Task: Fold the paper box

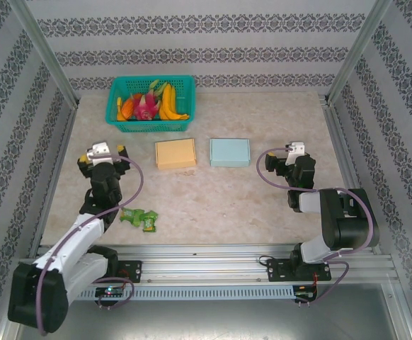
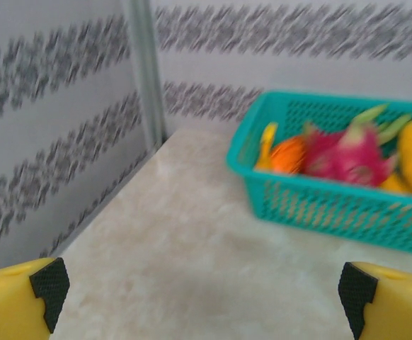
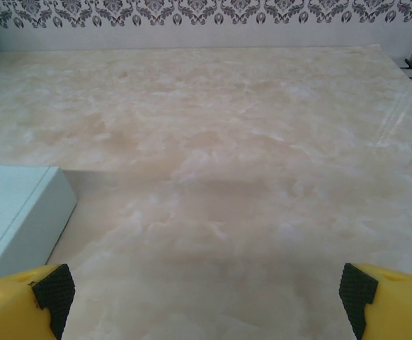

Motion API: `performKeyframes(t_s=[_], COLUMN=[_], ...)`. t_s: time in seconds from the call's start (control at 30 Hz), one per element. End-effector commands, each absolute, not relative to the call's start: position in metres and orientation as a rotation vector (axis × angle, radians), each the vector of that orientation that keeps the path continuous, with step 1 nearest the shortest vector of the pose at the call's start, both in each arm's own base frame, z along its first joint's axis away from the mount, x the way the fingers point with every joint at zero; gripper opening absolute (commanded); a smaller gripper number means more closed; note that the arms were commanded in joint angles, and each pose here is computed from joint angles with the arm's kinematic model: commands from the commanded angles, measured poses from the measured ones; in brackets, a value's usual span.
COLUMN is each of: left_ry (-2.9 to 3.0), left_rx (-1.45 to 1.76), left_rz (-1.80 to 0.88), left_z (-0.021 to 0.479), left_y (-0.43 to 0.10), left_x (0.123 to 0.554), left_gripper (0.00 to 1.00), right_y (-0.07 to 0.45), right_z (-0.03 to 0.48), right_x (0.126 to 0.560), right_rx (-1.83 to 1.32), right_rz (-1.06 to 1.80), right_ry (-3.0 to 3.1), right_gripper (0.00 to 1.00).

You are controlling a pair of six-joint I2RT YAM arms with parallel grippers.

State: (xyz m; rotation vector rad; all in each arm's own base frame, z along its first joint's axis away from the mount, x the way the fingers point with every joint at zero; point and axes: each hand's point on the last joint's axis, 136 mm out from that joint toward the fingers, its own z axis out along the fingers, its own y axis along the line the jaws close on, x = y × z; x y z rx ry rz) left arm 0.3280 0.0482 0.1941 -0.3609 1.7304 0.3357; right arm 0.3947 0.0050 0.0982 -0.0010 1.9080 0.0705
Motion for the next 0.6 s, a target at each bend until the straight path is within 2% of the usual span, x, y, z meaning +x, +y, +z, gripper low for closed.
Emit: performKeyframes(t_s=[0.0, 0.13, 0.23, 0.37, 0.57], left_ry=[1.728, 1.772, 1.833, 1.885, 1.889], left_rx=[-0.422, -0.44, -0.335, -0.199, -0.181], left_rz=[0.218, 0.265, 0.229, 0.149, 0.156], left_z=[0.16, 0.124, 0.111, 0.097, 0.089], left_y=[0.054, 0.067, 0.055, 0.034, 0.033], left_x=[0.333, 0.343, 0.367, 0.381, 0.391], left_gripper=[1.0, 1.0, 1.0, 1.0, 1.0], right_y=[0.006, 0.006, 0.006, 0.006, 0.006], right_z=[0.106, 0.106, 0.106, 0.106, 0.106], right_x=[0.397, 0.397, 0.397, 0.398, 0.398], right_rx=[0.001, 0.002, 0.001, 0.002, 0.002], right_rz=[0.067, 0.066, 0.064, 0.066, 0.066], right_ry=[1.888, 1.887, 1.888, 1.887, 1.888], right_gripper=[0.98, 0.98, 0.98, 0.98, 0.98])
